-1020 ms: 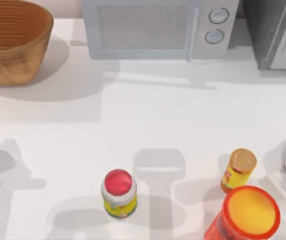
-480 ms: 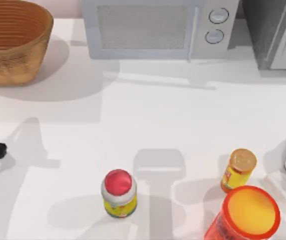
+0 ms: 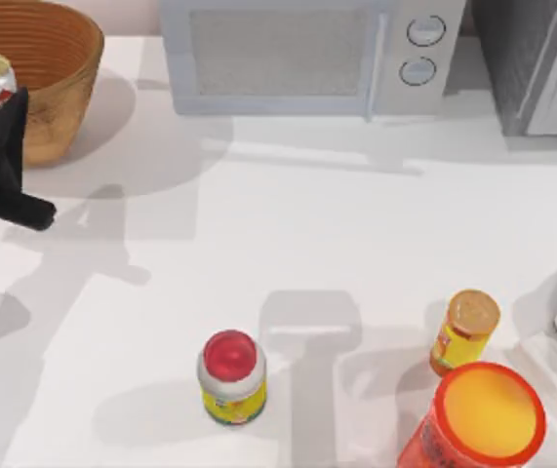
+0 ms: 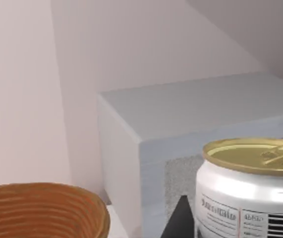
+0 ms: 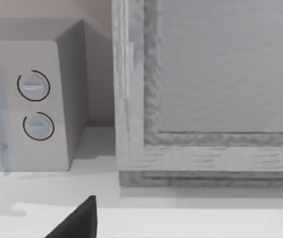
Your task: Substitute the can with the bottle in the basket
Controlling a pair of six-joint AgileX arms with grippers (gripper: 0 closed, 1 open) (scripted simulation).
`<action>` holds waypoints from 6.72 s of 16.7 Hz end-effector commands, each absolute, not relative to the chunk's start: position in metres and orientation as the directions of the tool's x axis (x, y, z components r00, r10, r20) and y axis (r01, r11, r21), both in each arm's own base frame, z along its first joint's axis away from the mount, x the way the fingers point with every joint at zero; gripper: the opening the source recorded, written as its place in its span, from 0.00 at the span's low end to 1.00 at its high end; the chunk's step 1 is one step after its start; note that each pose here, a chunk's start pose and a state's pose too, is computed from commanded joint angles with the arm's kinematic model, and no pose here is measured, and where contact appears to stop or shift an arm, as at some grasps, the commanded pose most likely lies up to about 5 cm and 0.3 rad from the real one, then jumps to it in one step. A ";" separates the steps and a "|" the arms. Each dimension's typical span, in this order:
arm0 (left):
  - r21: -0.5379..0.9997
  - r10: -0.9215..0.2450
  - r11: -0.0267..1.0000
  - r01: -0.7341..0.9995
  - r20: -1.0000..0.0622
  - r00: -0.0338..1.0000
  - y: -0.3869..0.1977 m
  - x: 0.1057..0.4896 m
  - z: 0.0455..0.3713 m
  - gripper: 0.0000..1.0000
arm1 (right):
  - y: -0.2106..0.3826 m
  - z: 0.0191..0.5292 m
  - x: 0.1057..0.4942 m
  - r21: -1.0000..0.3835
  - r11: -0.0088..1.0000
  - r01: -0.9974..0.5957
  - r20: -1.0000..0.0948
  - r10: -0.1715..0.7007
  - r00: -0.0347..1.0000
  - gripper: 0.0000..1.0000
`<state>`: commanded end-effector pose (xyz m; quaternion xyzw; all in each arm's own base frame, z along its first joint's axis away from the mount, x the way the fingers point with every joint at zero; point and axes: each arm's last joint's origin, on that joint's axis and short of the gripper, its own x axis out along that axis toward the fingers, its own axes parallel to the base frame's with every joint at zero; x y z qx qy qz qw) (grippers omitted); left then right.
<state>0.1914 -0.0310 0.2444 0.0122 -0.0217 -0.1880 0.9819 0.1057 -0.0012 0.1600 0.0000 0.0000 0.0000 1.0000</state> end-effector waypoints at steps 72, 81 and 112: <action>0.000 -1.000 -0.020 1.000 0.000 -0.020 -0.186 0.378 0.018 1.00 | -0.001 0.160 0.106 0.000 1.000 0.000 0.000 0.000 1.000 1.00; -0.002 -1.000 -0.006 1.000 -0.002 -0.006 -0.183 0.378 0.020 1.00 | -0.001 0.160 0.106 0.000 1.000 0.000 0.000 0.000 1.000 1.00; 0.000 0.000 1.000 0.000 0.000 1.000 -0.001 0.106 0.160 1.00 | -0.001 0.160 0.106 0.000 1.000 0.000 0.000 0.000 1.000 1.00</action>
